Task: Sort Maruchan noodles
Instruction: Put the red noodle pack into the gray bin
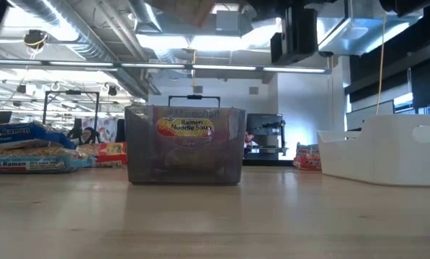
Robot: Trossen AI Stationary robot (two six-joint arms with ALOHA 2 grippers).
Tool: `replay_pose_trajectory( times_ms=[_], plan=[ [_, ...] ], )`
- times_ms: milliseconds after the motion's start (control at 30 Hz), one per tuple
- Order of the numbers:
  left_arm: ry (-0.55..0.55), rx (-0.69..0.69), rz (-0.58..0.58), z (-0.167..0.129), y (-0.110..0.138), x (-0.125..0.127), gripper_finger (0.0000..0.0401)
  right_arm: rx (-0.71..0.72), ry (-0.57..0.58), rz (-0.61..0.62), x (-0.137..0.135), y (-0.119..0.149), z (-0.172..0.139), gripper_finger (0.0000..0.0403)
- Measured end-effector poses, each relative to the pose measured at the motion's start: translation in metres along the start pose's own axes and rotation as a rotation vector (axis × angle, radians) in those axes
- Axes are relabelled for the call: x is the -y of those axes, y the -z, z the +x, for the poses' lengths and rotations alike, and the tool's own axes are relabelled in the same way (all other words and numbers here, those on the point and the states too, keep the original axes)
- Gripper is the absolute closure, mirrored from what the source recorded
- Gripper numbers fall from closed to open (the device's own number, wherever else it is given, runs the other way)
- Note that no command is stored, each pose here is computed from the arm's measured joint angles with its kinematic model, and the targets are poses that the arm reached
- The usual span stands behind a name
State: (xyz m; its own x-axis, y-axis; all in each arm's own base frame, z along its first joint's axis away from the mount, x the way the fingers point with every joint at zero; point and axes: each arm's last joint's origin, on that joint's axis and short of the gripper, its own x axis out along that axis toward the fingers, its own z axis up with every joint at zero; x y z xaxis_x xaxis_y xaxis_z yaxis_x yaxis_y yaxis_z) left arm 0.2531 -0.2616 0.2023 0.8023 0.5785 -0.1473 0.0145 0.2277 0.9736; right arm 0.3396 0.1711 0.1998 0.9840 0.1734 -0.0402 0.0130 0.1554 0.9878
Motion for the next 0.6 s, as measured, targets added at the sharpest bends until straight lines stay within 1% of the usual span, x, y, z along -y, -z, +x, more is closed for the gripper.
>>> replay_pose_trajectory(
  times_ms=[233, 400, 533, 600],
  plan=[
    [-0.006, 0.056, -0.003, -0.022, -0.002, 0.003, 0.0285, -0.051, -0.027, -0.029, -0.003, 0.001, 0.001, 0.0309],
    [-0.003, 0.067, -0.033, -0.026, -0.002, 0.004, 0.0285, -0.084, -0.033, -0.054, -0.002, 0.001, 0.0, 0.031],
    [-0.009, 0.066, -0.03, -0.027, -0.002, 0.004, 0.0285, -0.095, -0.055, -0.062, -0.003, -0.003, 0.001, 0.031],
    [-0.025, 0.063, -0.004, -0.027, -0.002, 0.003, 0.0285, -0.099, -0.069, -0.062, -0.004, -0.003, 0.001, 0.0311]
  ],
)
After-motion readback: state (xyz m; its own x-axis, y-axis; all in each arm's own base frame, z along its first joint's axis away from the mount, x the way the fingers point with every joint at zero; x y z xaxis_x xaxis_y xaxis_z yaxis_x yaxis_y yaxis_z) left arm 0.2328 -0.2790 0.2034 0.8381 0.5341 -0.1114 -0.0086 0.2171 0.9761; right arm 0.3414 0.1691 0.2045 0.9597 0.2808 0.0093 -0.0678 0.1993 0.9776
